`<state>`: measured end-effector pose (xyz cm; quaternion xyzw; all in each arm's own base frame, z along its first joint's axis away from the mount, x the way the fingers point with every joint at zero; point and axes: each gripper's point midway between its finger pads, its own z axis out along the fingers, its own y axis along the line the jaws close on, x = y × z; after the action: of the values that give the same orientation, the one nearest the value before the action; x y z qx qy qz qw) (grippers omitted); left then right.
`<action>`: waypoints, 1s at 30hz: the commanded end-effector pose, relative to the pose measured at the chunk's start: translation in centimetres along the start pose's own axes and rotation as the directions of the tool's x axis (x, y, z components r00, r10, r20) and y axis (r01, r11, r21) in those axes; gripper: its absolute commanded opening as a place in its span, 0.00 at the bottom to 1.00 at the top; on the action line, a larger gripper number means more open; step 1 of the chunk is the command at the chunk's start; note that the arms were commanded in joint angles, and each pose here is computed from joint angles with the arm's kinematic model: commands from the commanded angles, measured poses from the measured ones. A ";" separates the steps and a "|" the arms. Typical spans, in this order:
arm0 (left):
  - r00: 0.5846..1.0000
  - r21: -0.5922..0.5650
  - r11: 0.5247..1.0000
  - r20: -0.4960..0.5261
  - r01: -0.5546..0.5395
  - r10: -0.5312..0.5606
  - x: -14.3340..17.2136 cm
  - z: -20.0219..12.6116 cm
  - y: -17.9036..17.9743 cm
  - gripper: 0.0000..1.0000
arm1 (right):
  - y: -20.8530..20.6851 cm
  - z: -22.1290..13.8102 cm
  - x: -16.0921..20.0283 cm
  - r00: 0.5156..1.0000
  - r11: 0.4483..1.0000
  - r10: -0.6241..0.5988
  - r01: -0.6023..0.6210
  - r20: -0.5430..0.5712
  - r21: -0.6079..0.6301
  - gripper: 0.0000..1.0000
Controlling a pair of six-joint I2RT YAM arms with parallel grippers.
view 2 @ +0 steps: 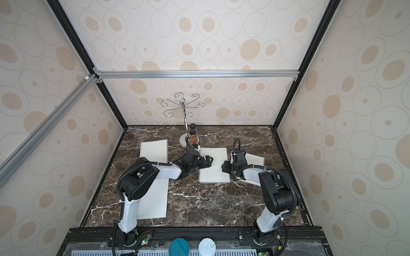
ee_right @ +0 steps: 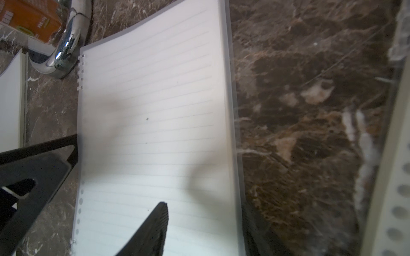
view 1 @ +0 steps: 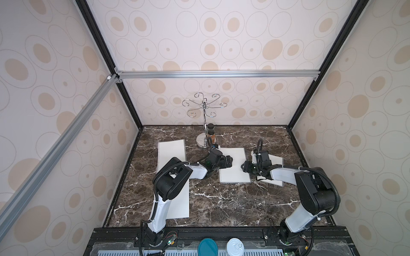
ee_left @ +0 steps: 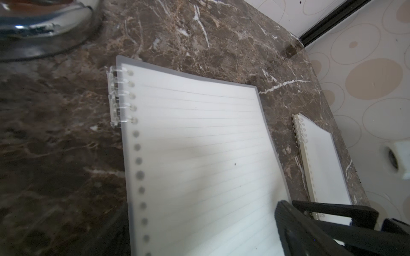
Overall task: Tear off pages from different notebooks
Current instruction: Move the notebook to the center of the board.
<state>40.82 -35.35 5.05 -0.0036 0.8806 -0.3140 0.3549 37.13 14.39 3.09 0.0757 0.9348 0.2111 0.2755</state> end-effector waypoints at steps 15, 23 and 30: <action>0.998 -0.079 0.996 0.041 0.047 -0.044 3.6 -11.0 4.3 1.00 | 9.3 -2.6 7.6 0.994 0.982 -0.111 0.111 0.008 -0.155 0.55; 0.998 -0.194 0.981 0.067 0.007 0.006 4.3 -14.4 7.7 1.00 | 11.9 -2.5 9.2 0.989 0.971 -0.142 0.146 0.035 -0.188 0.55; 0.997 -0.321 0.946 0.055 -0.041 0.062 3.8 -16.1 9.6 1.00 | 11.9 -4.1 7.4 0.981 0.973 -0.171 0.183 0.098 -0.141 0.56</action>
<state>29.47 -21.07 4.88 -0.0472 0.9082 -0.1980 0.3657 28.34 25.98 5.77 -0.0239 0.9151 0.2611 0.3064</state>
